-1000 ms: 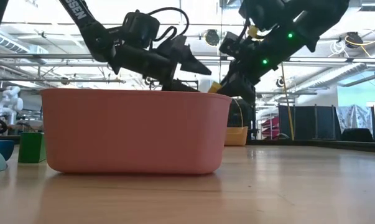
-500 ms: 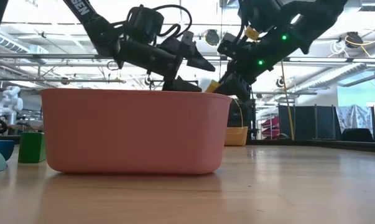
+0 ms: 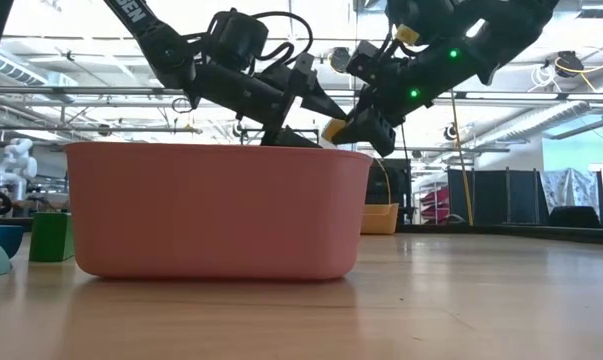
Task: Sort blocks by size
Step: Put the yellow square block into the blue bin, then put the blue square block into the blue bin
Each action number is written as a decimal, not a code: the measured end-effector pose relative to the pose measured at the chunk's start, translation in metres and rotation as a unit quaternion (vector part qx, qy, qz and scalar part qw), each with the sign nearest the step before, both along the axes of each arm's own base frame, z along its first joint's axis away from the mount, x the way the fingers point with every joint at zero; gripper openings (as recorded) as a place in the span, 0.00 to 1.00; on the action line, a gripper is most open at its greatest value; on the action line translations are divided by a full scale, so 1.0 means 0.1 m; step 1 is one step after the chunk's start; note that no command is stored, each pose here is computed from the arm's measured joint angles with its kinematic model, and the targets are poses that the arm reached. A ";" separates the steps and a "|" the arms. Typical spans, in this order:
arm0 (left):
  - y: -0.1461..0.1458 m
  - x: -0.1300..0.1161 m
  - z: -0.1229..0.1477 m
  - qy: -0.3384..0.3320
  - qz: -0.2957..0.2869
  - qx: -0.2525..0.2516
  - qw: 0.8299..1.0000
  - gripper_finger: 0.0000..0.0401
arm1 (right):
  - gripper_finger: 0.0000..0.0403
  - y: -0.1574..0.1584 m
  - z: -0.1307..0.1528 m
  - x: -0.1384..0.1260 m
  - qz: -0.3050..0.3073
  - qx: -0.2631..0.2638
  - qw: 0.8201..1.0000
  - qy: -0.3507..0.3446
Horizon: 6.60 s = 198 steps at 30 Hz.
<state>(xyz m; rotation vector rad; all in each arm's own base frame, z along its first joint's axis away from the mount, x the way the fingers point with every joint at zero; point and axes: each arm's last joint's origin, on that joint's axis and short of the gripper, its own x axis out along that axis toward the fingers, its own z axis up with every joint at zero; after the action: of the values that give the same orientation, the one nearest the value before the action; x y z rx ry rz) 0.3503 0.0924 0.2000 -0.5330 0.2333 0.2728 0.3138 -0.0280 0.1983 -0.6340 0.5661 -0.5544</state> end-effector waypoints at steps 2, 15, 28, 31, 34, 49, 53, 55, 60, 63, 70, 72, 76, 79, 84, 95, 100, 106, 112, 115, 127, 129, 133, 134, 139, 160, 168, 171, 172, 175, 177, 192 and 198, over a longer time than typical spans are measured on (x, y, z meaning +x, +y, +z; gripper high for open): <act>0.00 0.00 0.00 0.000 0.000 0.000 1.000 0.96 | 0.28 0.00 0.00 0.00 0.001 -0.002 1.000 0.002; -0.01 0.01 0.01 -0.007 -0.016 0.008 1.000 0.60 | 0.28 0.01 0.00 0.00 0.011 0.002 1.000 0.002; 0.03 0.00 0.03 -0.015 -0.029 0.017 0.999 0.35 | 0.41 0.00 0.02 0.01 -0.001 0.015 1.000 -0.026; 0.09 -0.02 0.03 -0.016 -0.022 0.017 0.999 0.35 | 0.45 -0.01 0.03 0.00 -0.040 0.007 0.999 -0.032; 0.19 -0.04 0.05 -0.021 -0.007 0.018 1.000 0.35 | 0.48 -0.03 0.03 -0.04 -0.115 -0.015 0.993 -0.039; 0.96 -0.51 -0.19 0.112 0.100 -0.001 0.989 0.35 | 0.48 -0.02 -0.28 -0.31 -0.227 0.125 0.966 -0.001; 1.15 -0.65 -0.22 0.140 0.134 0.019 0.981 0.35 | 0.48 0.00 -0.30 -0.33 -0.230 0.148 0.962 -0.001; 1.24 -0.73 -0.24 0.161 0.159 0.031 0.974 0.35 | 0.48 0.02 -0.32 -0.33 -0.228 0.163 0.960 -0.001; 1.40 -0.93 -0.30 0.217 0.208 0.040 0.953 0.35 | 0.48 0.09 -0.33 -0.33 -0.224 0.190 0.956 -0.013; 1.43 -0.97 -0.32 0.226 0.212 0.036 0.950 0.35 | 0.48 0.13 -0.33 -0.34 -0.222 0.195 0.955 -0.014; 1.45 -0.99 -0.32 0.238 0.217 0.049 0.946 0.41 | 0.48 0.21 -0.33 -0.34 -0.213 0.205 0.955 -0.018; 1.45 -1.00 -0.32 0.247 0.217 0.064 0.942 0.46 | 0.48 0.23 -0.34 -0.33 -0.204 0.217 0.955 -0.015; 1.46 -1.00 -0.32 0.256 0.225 0.076 0.937 0.54 | 0.48 0.29 -0.36 -0.36 -0.199 0.232 0.952 -0.005; 1.46 -1.01 -0.32 0.259 0.230 0.080 0.935 0.57 | 0.48 0.34 -0.38 -0.38 -0.190 0.245 0.950 0.017; 1.44 -0.98 -0.31 0.265 0.204 0.104 0.937 0.59 | 0.48 0.43 -0.43 -0.43 -0.156 0.301 0.938 0.073; 1.06 -0.64 -0.20 0.215 0.089 0.150 0.961 0.60 | 0.48 0.65 -0.34 -0.43 -0.130 0.378 0.906 0.138; 0.79 -0.47 -0.18 0.207 0.041 0.170 0.963 0.60 | 0.48 0.83 -0.20 -0.43 -0.105 0.375 0.905 0.171; 0.43 -0.30 -0.18 0.194 -0.013 0.182 0.964 0.60 | 0.48 1.12 -0.14 -0.48 -0.028 0.419 0.876 0.236; 0.07 -0.14 -0.14 0.160 -0.063 0.201 0.964 0.60 | 0.48 1.37 -0.11 -0.55 -0.001 0.453 0.856 0.250; -0.07 -0.08 -0.11 0.140 -0.081 0.216 0.963 0.60 | 0.48 1.48 -0.10 -0.59 0.006 0.471 0.844 0.257; -0.32 0.03 0.03 0.073 -0.122 0.321 0.937 0.60 | 0.48 1.87 -0.11 -0.88 -0.038 0.498 0.822 0.273; -0.33 0.03 0.04 0.068 -0.121 0.324 0.936 0.60 | 0.48 1.93 -0.11 -0.91 -0.036 0.504 0.819 0.270; -0.33 0.04 0.06 0.062 -0.119 0.326 0.936 0.60 | 0.48 2.01 -0.11 -0.97 -0.025 0.501 0.820 0.275; -0.32 0.04 0.05 0.063 -0.119 0.325 0.936 0.60 | 0.48 2.03 -0.12 -0.98 -0.018 0.493 0.824 0.278; -0.32 0.04 0.05 0.065 -0.117 0.325 0.936 0.60 | 0.48 2.09 -0.25 -1.00 0.002 0.445 0.844 0.300; -0.38 -0.02 -0.11 0.138 -0.138 0.271 0.943 0.60 | 0.27 2.04 -0.48 -0.87 -0.013 0.410 0.852 0.324; -0.42 -0.02 -0.12 0.122 -0.179 0.233 0.948 0.60 | 0.27 1.80 -0.46 -0.71 -0.056 0.356 0.898 0.254; -0.48 -0.01 -0.12 0.119 -0.211 0.264 0.933 0.60 | 0.27 1.65 -0.41 -0.63 -0.081 0.335 0.913 0.215; -0.51 -0.01 -0.12 0.118 -0.222 0.279 0.927 0.60 | 0.27 1.60 -0.39 -0.61 -0.088 0.330 0.918 0.203; -0.60 0.00 -0.12 0.115 -0.247 0.316 0.909 0.60 | 0.27 1.45 -0.30 -0.53 -0.099 0.315 0.930 0.161; -0.66 0.00 -0.12 0.113 -0.263 0.338 0.897 0.60 | 0.27 1.36 -0.22 -0.48 -0.098 0.305 0.937 0.137; -0.90 0.03 -0.09 0.087 -0.305 0.404 0.858 0.60 | 0.27 0.89 0.03 -0.06 -0.007 0.277 0.959 0.055; -0.90 0.04 -0.07 0.078 -0.300 0.405 0.860 0.60 | 0.27 0.85 0.08 0.02 0.052 0.263 0.962 0.052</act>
<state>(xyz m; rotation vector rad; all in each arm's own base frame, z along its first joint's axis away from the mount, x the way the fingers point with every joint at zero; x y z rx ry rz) 0.3540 0.0024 0.1927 0.4143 0.4006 -0.2078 0.3156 0.0565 0.2066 -0.1841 0.7403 -0.2526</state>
